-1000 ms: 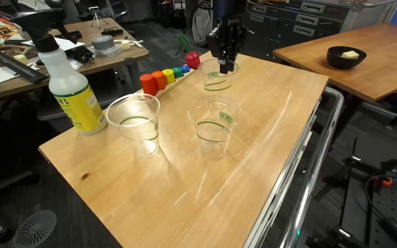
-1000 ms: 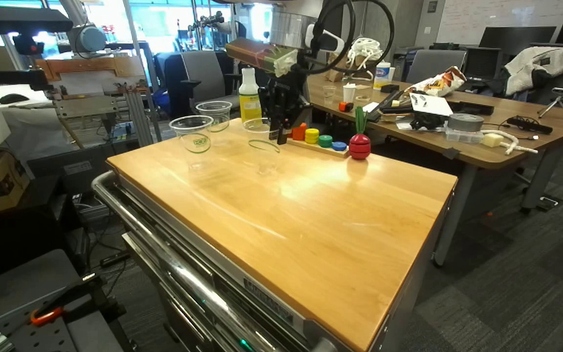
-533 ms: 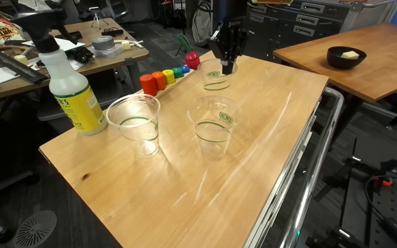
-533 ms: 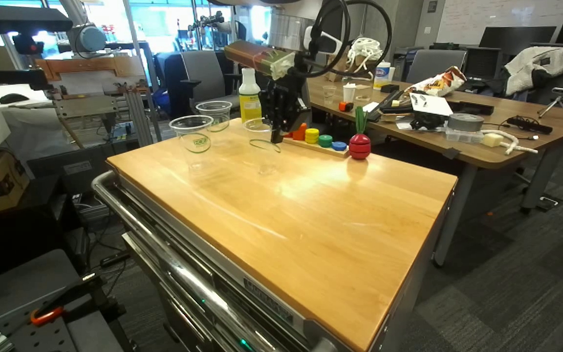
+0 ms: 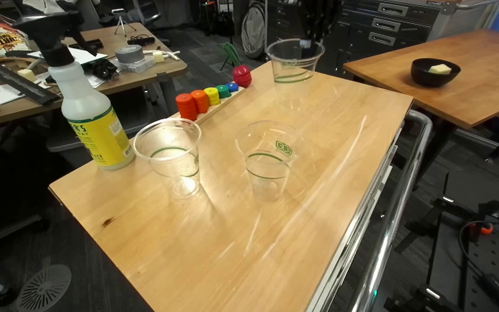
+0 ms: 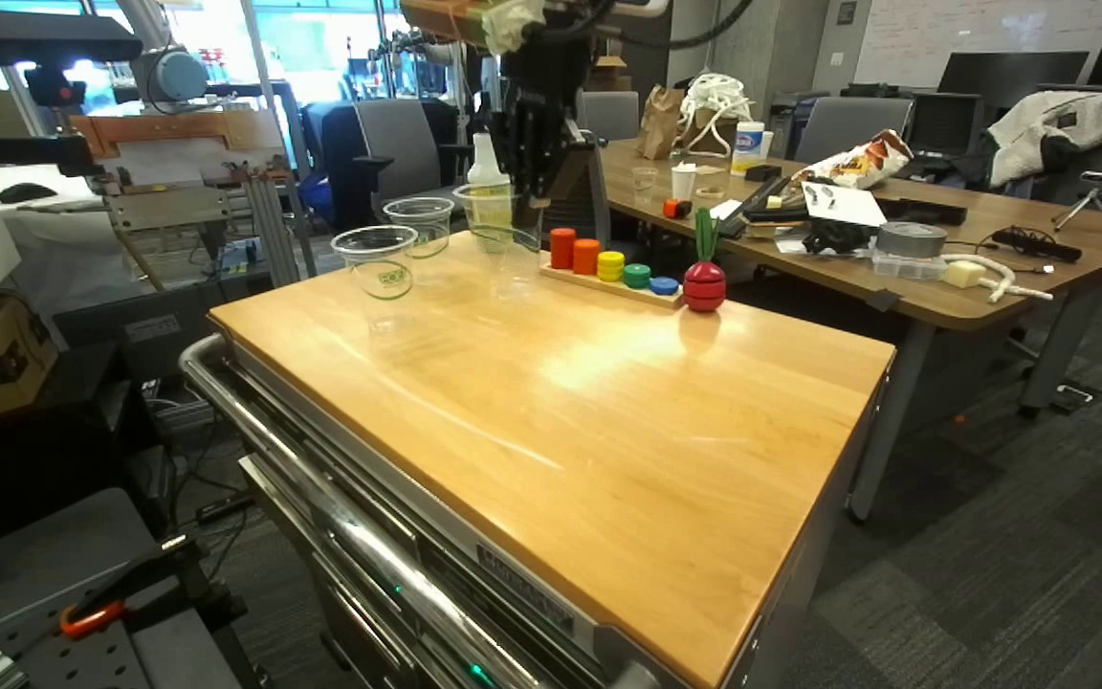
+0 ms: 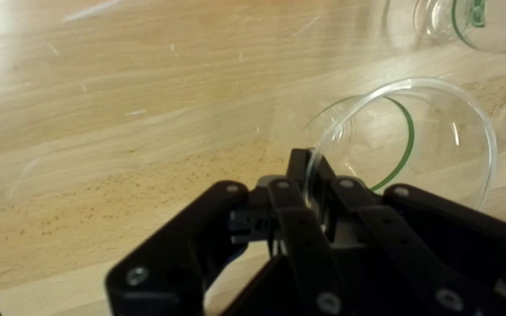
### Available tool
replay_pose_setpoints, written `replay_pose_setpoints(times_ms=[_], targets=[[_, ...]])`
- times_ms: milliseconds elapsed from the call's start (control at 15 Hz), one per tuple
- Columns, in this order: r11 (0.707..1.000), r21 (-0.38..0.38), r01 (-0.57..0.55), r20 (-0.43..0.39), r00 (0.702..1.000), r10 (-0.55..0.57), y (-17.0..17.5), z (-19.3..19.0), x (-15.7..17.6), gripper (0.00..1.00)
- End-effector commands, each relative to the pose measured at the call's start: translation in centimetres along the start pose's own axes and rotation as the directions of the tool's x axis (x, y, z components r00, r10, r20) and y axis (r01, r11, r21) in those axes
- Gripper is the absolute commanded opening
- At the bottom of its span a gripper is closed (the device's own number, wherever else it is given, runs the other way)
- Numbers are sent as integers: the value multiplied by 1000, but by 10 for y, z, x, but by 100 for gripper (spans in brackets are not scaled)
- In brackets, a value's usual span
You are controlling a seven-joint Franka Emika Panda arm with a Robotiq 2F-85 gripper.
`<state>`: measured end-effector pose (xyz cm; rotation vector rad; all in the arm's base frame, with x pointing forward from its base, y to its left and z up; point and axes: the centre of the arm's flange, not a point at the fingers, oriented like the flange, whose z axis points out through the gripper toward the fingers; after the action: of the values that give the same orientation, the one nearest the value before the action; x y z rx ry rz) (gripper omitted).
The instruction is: Stack the cups
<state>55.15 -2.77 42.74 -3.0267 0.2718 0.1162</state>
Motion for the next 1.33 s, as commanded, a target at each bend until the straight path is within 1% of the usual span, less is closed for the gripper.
replay_pose_setpoints(times_ms=[0, 267, 467, 667, 800, 933, 1133, 1267], targets=[[1000, 14, 17, -17, 1000, -17, -5, -56, -53, 1], [996, 12, 93, -33, 995, -93, -28, -81, -89, 1], [984, 20, 177, -35, 984, -176, -59, -85, -104, 1], [973, 27, 231, -35, 973, -230, -89, -79, -110, 1], [963, 20, 268, -44, 963, -267, -111, -72, -111, 1], [955, 17, 297, -36, 954, -296, -128, -67, -112, 1], [944, 17, 330, -9, 944, -330, -146, -55, -113, 1], [939, 14, 343, -13, 939, -343, -153, -47, -110, 1]])
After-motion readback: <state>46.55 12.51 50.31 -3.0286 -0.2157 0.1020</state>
